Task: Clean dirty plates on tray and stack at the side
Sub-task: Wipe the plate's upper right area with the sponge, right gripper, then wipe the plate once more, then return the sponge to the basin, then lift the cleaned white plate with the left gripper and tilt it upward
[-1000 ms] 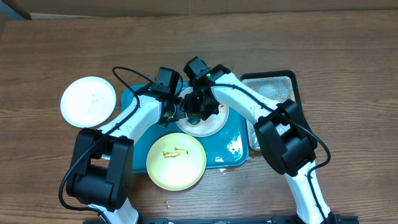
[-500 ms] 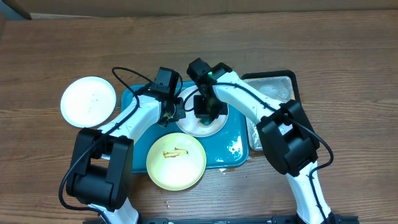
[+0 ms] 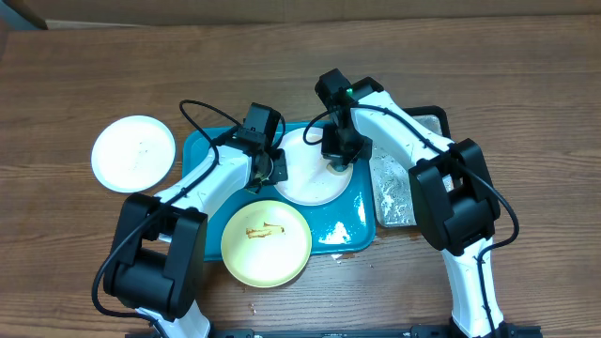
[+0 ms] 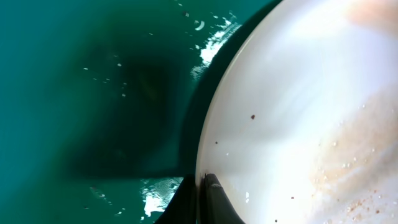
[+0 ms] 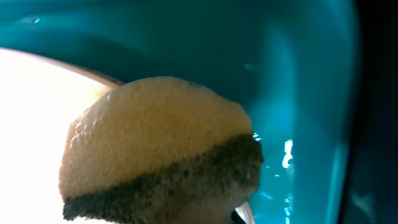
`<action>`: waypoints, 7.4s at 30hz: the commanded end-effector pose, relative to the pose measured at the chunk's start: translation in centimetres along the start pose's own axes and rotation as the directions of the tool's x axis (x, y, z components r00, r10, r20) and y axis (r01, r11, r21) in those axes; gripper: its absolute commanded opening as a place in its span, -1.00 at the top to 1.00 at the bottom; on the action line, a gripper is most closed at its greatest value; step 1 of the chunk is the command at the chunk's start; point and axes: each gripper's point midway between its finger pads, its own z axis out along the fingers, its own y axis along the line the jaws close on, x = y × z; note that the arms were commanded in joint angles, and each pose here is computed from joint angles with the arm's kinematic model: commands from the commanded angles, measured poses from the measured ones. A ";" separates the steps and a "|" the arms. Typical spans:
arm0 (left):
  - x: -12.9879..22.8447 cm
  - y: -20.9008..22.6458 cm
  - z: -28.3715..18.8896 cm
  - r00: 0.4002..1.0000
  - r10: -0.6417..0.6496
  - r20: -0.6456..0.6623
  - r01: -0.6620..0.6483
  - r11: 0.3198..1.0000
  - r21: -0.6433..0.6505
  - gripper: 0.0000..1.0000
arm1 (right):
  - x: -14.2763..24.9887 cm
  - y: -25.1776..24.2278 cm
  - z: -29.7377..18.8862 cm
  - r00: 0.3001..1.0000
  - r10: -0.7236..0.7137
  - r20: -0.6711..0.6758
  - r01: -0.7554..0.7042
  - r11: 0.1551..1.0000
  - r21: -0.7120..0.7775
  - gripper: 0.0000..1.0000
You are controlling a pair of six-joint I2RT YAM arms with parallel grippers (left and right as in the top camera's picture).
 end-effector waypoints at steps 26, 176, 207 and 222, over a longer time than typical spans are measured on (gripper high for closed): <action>1.9 0.9 0.4 0.998 0.032 -0.057 -0.035 0.998 -0.059 0.92 | -5.6 2.0 1.3 0.975 0.150 0.162 -0.125 0.980 -0.155 0.92; 0.3 1.5 0.4 1.000 -0.009 0.008 0.009 0.996 -0.086 0.92 | -4.1 -5.8 -7.1 0.986 -0.130 0.100 0.092 0.943 0.318 0.92; -5.8 5.8 -15.3 0.984 0.034 0.177 0.032 0.934 -0.355 0.91 | -5.3 -7.7 -6.6 0.997 -0.003 0.078 -0.014 0.977 0.213 0.92; -5.9 11.2 -21.0 0.970 0.066 0.234 0.110 0.740 -0.664 0.91 | -5.2 -7.3 -6.5 0.997 -0.001 0.075 -0.014 0.981 0.194 0.92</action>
